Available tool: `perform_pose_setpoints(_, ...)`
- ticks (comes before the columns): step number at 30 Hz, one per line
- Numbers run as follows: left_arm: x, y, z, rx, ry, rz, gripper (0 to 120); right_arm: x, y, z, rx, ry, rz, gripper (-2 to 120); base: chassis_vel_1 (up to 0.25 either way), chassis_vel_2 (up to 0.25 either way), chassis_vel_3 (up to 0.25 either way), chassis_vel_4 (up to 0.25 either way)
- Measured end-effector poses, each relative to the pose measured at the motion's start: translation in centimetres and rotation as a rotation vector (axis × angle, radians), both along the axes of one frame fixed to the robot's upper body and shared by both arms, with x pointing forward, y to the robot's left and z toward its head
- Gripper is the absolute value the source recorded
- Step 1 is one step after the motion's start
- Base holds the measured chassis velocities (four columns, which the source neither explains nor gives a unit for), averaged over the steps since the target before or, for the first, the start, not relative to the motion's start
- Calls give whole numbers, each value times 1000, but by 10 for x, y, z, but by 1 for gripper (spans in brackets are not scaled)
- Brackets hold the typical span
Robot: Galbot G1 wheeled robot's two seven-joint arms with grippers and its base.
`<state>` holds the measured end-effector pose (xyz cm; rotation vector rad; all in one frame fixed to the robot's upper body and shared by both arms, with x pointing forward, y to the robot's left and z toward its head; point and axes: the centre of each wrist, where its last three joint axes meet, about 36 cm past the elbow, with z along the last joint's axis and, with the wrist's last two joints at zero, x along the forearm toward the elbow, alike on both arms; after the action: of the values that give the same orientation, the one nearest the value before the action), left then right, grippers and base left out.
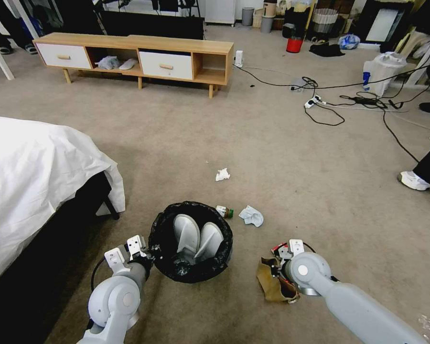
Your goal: Pick up the trash bin, then pick up the garbage from the floor and place it into the trash bin.
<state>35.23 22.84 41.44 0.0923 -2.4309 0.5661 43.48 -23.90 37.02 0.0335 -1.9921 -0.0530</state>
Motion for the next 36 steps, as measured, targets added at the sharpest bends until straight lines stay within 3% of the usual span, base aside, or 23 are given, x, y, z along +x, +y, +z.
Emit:
perform_pose_setpoints(11, 7, -2, 1, 5, -5, -33, 2, -17, -32, 67, -58, -152, -11, 0, 0, 0, 0, 0)
perform_pose_setpoints(21, 11, -6, 1, -6, 4, -63, 2, -47, -66, 138, -132, -325, -7, 0, 0, 0, 0, 0)
perform_pose_setpoints(29, 13, -9, 2, -38, 28, -77, 2, -56, -62, 179, -62, -571, 30, 0, 0, 0, 0, 0)
perform_pose_setpoints(36, 15, -9, 5, -44, 35, -90, 2, -61, -58, 194, 8, -701, 85, 0, 0, 0, 0, 0)
